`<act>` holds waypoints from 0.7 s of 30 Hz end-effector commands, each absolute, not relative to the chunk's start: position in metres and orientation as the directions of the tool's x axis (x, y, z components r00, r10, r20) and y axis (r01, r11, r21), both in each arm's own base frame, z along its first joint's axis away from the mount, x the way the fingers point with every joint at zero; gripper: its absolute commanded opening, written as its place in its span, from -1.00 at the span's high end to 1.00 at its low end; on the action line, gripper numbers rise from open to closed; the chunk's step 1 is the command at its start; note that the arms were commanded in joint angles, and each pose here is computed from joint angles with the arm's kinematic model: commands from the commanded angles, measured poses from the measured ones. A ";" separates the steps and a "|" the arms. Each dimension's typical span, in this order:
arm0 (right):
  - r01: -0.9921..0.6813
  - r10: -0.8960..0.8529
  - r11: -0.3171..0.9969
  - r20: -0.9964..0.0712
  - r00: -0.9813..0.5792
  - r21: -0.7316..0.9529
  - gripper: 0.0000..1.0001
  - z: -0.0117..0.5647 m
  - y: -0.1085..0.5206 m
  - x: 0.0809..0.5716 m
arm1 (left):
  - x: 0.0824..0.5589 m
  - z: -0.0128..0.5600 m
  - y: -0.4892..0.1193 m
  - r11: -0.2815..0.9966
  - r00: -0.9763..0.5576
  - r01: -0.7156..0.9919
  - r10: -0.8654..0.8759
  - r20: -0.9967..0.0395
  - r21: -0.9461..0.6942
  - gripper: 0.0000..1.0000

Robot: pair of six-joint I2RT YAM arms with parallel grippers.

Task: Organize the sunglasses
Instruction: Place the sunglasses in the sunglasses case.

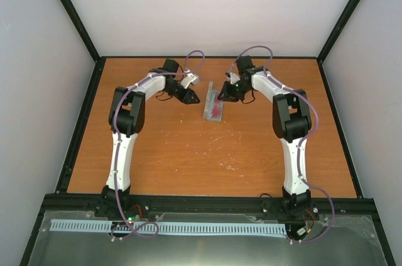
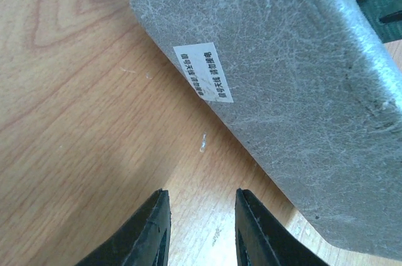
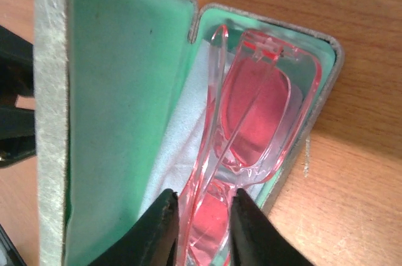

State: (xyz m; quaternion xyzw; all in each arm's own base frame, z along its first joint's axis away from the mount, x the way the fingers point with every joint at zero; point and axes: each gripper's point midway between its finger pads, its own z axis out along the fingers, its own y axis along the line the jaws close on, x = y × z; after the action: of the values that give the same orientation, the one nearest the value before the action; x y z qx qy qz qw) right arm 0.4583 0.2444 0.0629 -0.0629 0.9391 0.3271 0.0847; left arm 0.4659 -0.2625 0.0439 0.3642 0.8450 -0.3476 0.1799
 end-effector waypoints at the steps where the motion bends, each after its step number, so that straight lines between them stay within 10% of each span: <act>1: -0.202 -0.063 0.770 -0.242 -0.968 0.605 0.64 0.082 0.246 0.459 | 0.467 0.072 -0.269 0.472 -0.642 0.763 0.473 -0.604 -0.442 0.38; 21: -0.166 -0.121 0.814 -0.118 -0.986 0.557 0.90 0.031 0.257 0.440 | 0.458 0.069 -0.265 0.478 -0.645 0.761 0.475 -0.599 -0.440 0.38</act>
State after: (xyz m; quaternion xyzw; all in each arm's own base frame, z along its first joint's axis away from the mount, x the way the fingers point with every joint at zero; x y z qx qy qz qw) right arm 0.4422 0.2572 0.0482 -0.0750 0.9442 0.3157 0.0559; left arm 0.4559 -0.2594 0.0442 0.3628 0.8461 -0.3479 0.1775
